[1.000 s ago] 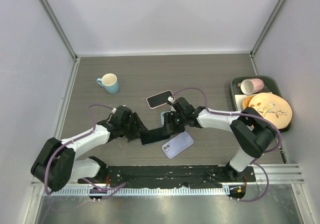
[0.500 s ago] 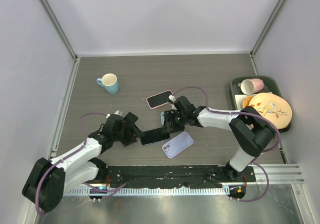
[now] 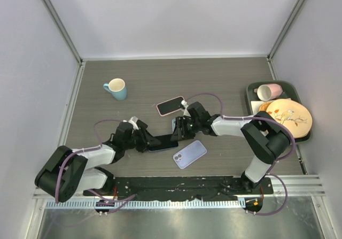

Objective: Put the phone into the phone case

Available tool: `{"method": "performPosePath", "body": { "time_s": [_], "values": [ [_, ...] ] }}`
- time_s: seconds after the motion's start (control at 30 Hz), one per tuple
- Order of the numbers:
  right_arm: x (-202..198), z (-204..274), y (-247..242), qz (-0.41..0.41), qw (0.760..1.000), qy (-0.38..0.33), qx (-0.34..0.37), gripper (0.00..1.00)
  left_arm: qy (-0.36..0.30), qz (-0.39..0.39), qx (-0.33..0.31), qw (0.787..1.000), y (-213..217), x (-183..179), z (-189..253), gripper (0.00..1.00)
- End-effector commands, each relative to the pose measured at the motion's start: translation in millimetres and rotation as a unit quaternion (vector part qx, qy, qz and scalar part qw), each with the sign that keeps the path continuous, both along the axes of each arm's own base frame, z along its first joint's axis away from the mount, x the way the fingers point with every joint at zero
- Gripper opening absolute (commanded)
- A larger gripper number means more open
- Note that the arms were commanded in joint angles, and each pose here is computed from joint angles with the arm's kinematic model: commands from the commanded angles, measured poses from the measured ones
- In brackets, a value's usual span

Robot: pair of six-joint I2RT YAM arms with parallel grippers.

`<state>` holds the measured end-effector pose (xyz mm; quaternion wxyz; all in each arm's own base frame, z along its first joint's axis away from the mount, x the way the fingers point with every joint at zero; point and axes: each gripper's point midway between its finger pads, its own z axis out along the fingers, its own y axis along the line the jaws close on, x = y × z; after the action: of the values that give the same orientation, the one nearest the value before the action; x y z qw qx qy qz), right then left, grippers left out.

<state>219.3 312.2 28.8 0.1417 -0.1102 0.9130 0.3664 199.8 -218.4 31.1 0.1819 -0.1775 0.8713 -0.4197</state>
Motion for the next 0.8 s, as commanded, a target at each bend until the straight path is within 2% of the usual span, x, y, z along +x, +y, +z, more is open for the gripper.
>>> {"method": "performPosePath", "body": {
  "time_s": [0.0, 0.07, 0.1, 0.17, 0.23, 0.4, 0.47, 0.5, 0.53, 0.63, 0.77],
  "values": [
    [-12.8, -12.7, -0.6, 0.013, 1.0, 0.023, 0.001, 0.49, -0.044, -0.018, -0.02, 0.999, -3.2, -4.0, 12.6, 0.4],
    [-10.3, -11.1, -1.2, 0.009, 1.0, 0.022, 0.003, 0.49, -0.072, -0.017, -0.023, 0.997, -2.5, -1.4, 27.9, 0.3],
    [-9.6, -8.9, -0.1, 0.01, 1.0, 0.021, 0.006, 0.49, -0.072, -0.016, -0.006, 0.997, 1.7, -1.7, 26.7, 0.26],
    [-8.7, -3.6, 1.0, 0.01, 1.0, 0.017, 0.012, 0.49, -0.098, -0.012, 0.005, 0.995, 6.6, 0.7, 40.3, 0.09],
    [-7.6, 2.3, 1.4, 0.01, 1.0, 0.01, 0.018, 0.5, -0.096, 0.0, 0.043, 0.994, 18.6, 0.7, 40.5, 0.0],
    [-1.1, 39.8, -4.3, 0.003, 0.998, -0.022, 0.058, 0.54, -0.121, 0.017, 0.071, 0.99, 35.5, -4.3, 66.6, 0.0],
    [-2.0, 56.1, -5.7, 0.007, 0.996, -0.034, 0.08, 0.61, -0.132, 0.014, 0.06, 0.989, 34.7, -6.8, 78.3, 0.0],
    [1.3, 70.1, -10.7, 0.001, 0.994, -0.051, 0.095, 0.65, -0.151, 0.013, 0.045, 0.987, 32.7, -6.9, 91.7, 0.0],
    [1.5, 79.4, -12.1, 0.001, 0.993, -0.062, 0.105, 0.74, -0.161, 0.012, 0.032, 0.986, 30.8, -7.5, 99.7, 0.0],
    [-2.1, 110.4, -15.9, 0.013, 0.985, -0.089, 0.146, 0.87, -0.211, -0.004, -0.021, 0.977, 20.7, -10.8, 136.5, 0.0],
    [-11.7, 139.9, -12.7, 0.033, 0.975, -0.105, 0.192, 0.91, -0.274, -0.04, -0.097, 0.956, 6.0, -20.8, 190.0, 0.0]
  ]
}}
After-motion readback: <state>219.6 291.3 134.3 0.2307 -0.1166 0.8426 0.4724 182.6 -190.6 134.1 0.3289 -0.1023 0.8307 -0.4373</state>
